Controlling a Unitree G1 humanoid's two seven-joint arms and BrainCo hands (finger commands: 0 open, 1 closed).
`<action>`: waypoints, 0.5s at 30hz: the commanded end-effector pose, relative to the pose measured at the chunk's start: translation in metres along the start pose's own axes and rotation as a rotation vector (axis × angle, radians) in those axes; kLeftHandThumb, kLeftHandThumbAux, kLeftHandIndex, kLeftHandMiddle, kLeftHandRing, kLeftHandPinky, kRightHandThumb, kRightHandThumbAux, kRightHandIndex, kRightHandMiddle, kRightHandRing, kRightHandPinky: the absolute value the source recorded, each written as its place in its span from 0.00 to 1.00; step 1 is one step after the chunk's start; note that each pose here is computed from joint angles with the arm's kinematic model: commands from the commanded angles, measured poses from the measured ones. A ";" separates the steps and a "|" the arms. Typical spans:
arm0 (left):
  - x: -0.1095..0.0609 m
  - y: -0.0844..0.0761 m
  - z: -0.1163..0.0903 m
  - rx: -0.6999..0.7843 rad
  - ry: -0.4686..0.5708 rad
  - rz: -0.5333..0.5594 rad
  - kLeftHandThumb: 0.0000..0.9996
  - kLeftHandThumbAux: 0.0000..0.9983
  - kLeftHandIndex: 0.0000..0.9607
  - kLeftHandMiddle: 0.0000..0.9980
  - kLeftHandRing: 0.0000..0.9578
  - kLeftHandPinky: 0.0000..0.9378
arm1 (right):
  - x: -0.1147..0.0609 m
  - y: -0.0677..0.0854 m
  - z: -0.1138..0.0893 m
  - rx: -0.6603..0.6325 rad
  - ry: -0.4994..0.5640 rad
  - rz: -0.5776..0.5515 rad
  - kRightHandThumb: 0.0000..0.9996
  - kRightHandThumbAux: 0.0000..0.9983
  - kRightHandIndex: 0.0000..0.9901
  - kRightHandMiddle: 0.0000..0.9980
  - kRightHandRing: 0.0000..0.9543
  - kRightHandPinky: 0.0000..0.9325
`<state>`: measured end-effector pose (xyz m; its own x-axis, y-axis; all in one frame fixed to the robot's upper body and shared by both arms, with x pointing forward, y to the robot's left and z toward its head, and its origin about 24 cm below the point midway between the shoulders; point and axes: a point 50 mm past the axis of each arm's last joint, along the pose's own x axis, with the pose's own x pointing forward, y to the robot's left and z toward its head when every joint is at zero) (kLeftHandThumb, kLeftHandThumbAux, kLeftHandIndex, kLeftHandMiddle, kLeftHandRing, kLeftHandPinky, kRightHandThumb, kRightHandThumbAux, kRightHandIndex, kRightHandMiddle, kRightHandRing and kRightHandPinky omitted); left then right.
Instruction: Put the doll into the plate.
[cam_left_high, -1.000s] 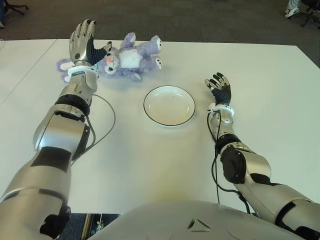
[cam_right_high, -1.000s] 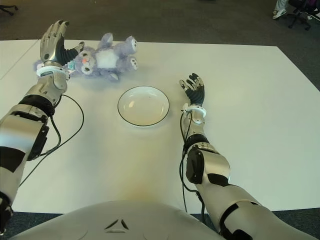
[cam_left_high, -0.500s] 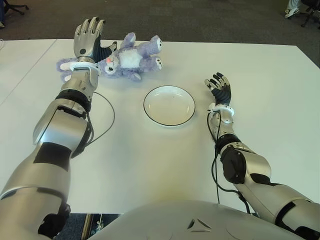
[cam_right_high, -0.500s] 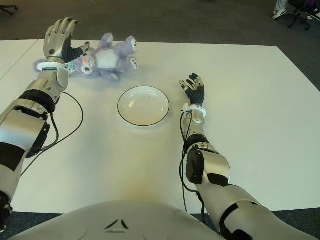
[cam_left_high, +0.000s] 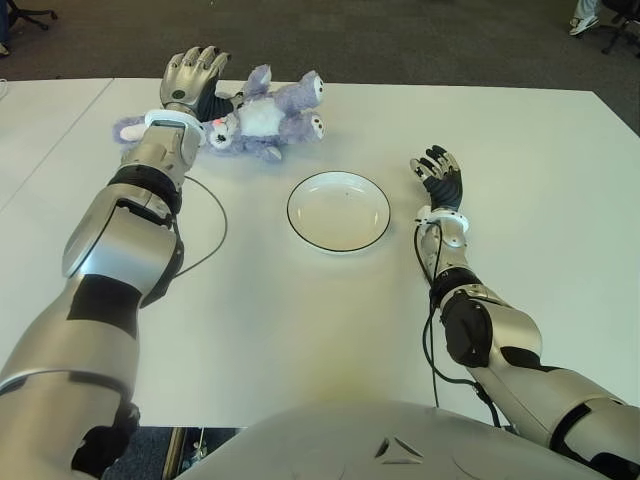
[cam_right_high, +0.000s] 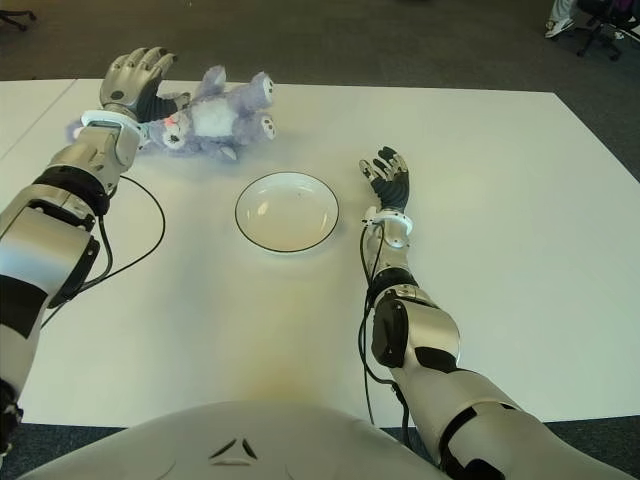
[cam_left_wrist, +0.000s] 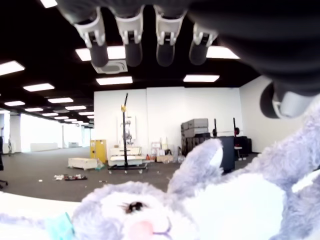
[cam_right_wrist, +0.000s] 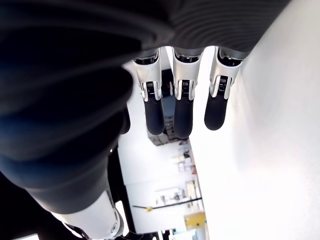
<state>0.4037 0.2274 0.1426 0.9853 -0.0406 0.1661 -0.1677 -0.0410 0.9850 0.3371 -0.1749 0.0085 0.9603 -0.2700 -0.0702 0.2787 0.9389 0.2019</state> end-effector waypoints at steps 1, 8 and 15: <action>0.003 -0.006 0.009 0.008 -0.021 -0.124 0.39 0.30 0.00 0.00 0.06 0.00 | -0.080 -0.025 -0.106 0.017 0.508 -0.127 0.31 0.87 0.20 0.20 0.21 0.23; 0.001 -0.013 0.013 -0.003 -0.015 -0.174 0.38 0.31 0.00 0.00 0.14 0.01 | -0.080 -0.025 -0.106 0.029 0.509 -0.128 0.31 0.87 0.19 0.20 0.21 0.23; -0.004 -0.030 0.026 -0.024 -0.014 -0.233 0.36 0.33 0.00 0.00 0.10 0.11 | -0.081 -0.026 -0.106 0.048 0.504 -0.128 0.30 0.86 0.20 0.20 0.21 0.23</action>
<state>0.4062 0.2156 0.1301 0.9991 -0.0350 0.0252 -0.0263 -0.0320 0.9991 0.3369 -0.1757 0.0083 0.9571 -0.2803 -0.0730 0.2895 0.9334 0.2119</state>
